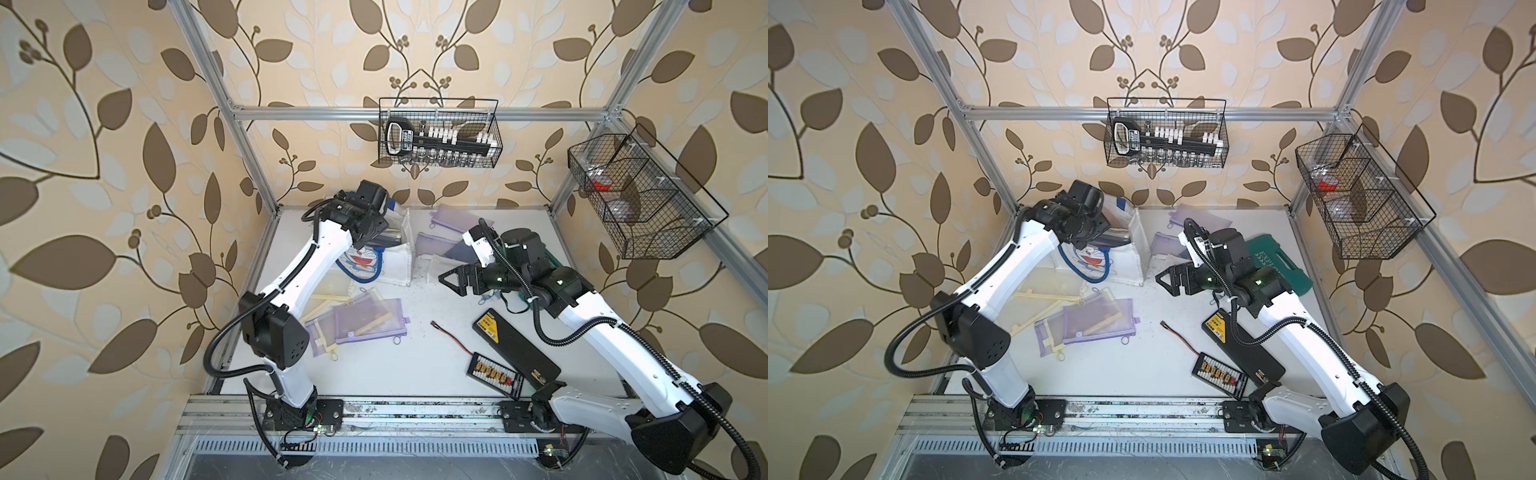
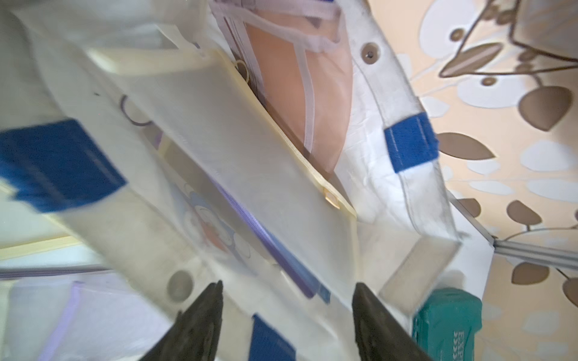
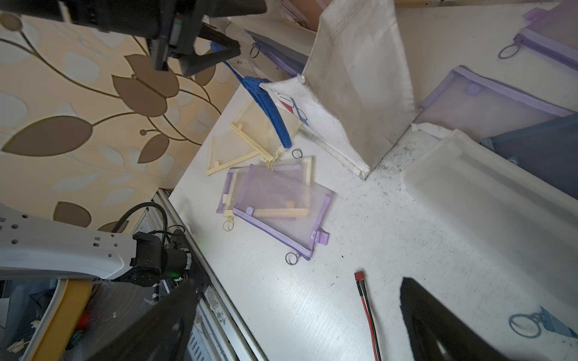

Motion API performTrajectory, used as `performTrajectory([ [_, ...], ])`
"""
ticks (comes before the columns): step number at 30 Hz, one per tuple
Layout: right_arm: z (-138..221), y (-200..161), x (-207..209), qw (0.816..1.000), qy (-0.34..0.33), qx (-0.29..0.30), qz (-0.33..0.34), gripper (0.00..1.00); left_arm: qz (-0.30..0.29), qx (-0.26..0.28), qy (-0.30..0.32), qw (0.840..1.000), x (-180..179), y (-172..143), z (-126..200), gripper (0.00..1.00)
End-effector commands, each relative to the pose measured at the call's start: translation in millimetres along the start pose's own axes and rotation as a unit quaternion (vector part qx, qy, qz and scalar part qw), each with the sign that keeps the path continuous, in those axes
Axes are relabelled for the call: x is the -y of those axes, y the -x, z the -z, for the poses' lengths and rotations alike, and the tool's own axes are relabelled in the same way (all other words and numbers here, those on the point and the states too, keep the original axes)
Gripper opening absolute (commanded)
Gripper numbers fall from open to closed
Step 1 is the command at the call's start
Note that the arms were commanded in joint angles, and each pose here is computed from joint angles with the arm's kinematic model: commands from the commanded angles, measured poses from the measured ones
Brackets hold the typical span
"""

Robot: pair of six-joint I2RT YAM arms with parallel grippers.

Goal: Put the pencil pouch into the canvas bag
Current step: Place the pencil pouch in the canvas bag.

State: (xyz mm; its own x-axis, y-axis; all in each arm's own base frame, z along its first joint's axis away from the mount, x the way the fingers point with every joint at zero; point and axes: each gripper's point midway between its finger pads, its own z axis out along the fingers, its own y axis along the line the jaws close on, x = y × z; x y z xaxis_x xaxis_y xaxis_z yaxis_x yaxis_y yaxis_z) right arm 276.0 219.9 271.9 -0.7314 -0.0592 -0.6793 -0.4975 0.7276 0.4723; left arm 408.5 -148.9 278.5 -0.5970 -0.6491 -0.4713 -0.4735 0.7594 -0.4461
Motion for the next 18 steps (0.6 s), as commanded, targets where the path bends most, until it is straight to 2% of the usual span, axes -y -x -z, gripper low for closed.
performTrajectory([
  [1, -11, -10, 3, 1.000, 0.010, -0.017, -0.003, 0.99, -0.035, -0.005, -0.010, 0.999, -24, -6, 44, 0.67],
  [4, -16, -12, 6, 1.000, 0.011, -0.024, -0.006, 0.99, -0.046, -0.031, -0.044, 0.997, -47, -30, 65, 0.65],
  [8, -23, -16, 5, 0.999, 0.019, -0.033, -0.009, 0.99, -0.044, -0.055, -0.061, 0.996, -88, -63, 72, 0.65],
  [11, -35, -27, 9, 0.998, 0.034, -0.048, -0.018, 0.99, -0.025, -0.082, -0.059, 0.995, -120, -93, 65, 0.65],
  [15, -63, -65, 24, 0.992, 0.041, -0.106, -0.059, 0.99, 0.000, -0.103, -0.045, 0.994, -155, -124, 40, 0.66],
  [18, -75, -86, 29, 0.987, 0.055, -0.131, -0.081, 0.99, 0.005, -0.122, -0.043, 0.992, -162, -137, 15, 0.67],
])
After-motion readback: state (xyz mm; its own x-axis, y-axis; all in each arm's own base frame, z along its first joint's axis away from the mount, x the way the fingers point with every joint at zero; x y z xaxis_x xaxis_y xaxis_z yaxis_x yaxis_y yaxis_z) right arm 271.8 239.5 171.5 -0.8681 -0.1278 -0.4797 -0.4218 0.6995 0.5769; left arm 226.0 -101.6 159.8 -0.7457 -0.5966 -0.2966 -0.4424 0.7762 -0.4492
